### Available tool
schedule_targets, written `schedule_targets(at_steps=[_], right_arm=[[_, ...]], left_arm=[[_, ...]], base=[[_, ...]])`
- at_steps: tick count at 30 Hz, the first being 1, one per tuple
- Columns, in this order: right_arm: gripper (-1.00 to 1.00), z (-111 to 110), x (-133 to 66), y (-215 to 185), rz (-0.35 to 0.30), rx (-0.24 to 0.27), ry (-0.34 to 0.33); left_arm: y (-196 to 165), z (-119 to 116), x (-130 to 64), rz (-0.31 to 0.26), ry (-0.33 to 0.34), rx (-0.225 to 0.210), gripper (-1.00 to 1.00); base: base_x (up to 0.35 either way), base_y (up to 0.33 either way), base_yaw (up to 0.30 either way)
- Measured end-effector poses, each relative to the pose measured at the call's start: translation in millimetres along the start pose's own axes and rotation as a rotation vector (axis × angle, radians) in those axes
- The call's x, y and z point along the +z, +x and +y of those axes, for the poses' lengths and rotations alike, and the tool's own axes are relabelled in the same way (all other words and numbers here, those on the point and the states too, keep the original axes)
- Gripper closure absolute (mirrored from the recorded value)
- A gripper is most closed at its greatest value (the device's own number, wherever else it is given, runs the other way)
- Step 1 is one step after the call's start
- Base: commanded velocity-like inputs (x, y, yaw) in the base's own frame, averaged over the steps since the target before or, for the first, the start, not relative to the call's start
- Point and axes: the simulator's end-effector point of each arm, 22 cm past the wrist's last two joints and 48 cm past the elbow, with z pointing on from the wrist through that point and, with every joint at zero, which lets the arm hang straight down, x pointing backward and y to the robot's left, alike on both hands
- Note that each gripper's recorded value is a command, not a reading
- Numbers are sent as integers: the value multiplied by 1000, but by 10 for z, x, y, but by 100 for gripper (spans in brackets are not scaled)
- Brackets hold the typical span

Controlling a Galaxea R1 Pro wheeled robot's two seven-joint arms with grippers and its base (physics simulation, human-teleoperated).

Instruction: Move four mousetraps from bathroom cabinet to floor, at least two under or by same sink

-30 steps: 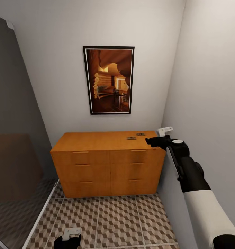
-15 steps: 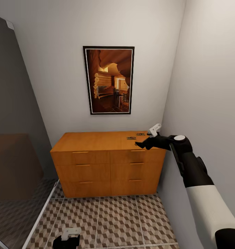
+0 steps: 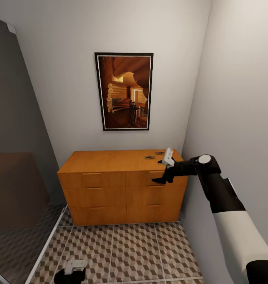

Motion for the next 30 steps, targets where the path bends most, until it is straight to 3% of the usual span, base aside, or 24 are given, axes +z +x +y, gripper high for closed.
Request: schedule_targets(at_steps=[7,15,20,30], right_arm=[[-100,59,-52,52,5,-15,-39],[-100,-120,-229,53,-71,64,-5],[-100,-135,-261,61,-80,74,-5],[-100,-102,-260,55,-82,79,-19]], left_arm=[[-1,23,2,0,-3,1,-100],[-2,38,3,0,-6,1,-100],[9,41,3,5,-6,1,-100],[171,43,-6,79,-4,9,-100]], base=[[0,0,0],[0,0,0],[1,0,0],[221,0,0]])
